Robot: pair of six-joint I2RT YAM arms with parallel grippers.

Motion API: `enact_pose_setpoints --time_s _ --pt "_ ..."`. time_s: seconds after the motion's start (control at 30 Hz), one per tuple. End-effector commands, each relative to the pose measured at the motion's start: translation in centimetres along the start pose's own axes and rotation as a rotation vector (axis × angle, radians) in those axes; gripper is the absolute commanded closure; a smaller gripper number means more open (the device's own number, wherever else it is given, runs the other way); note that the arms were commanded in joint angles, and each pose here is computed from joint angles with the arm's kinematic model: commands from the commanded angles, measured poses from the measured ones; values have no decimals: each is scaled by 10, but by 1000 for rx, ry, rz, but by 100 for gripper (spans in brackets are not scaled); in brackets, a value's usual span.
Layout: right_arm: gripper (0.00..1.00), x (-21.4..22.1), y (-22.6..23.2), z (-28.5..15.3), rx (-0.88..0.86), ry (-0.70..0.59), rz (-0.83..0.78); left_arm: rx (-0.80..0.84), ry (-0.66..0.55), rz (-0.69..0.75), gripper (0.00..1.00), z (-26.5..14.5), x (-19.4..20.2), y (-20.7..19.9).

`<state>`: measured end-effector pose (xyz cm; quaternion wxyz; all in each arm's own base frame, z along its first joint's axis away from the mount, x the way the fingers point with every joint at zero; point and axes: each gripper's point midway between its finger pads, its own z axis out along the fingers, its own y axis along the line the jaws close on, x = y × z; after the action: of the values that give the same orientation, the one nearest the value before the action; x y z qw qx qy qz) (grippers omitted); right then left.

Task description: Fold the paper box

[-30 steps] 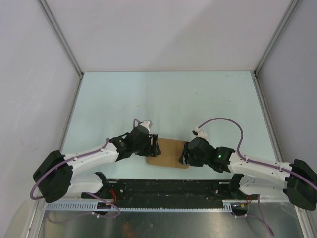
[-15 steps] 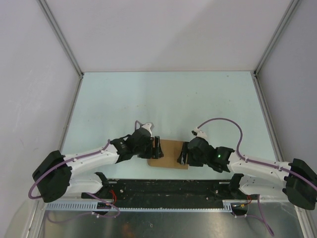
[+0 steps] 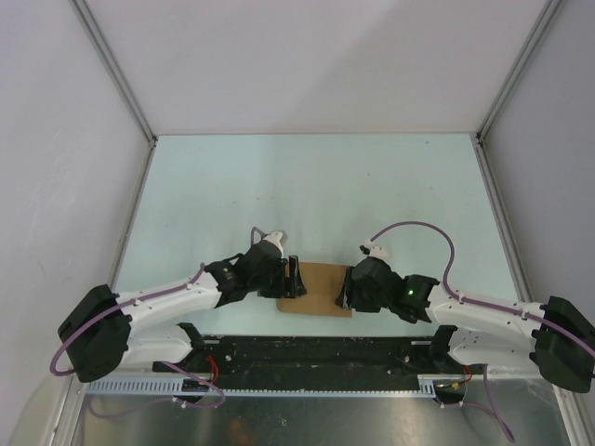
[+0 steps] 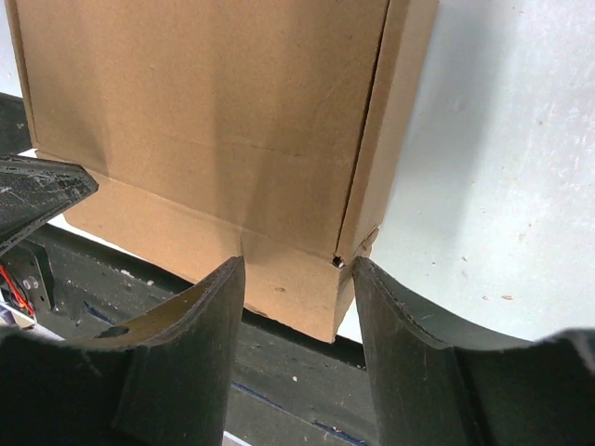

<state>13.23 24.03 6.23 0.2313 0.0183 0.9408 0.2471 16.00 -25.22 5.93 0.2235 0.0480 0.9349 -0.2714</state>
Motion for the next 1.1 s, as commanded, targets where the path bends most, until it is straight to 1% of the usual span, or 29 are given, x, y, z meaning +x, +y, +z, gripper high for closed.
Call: enact_pose_setpoints --time_s 0.0,0.13,1.07 --pt "46 -6 11 -1 -40 -24 19 64 -23 -23 25 -5 -5 -16" --pt "49 -6 12 0 -42 -24 18 64 -26 -23 25 -5 -5 -16" --pt "53 -9 17 -4 -65 -34 28 84 -24 -40 25 -9 -3 -19"
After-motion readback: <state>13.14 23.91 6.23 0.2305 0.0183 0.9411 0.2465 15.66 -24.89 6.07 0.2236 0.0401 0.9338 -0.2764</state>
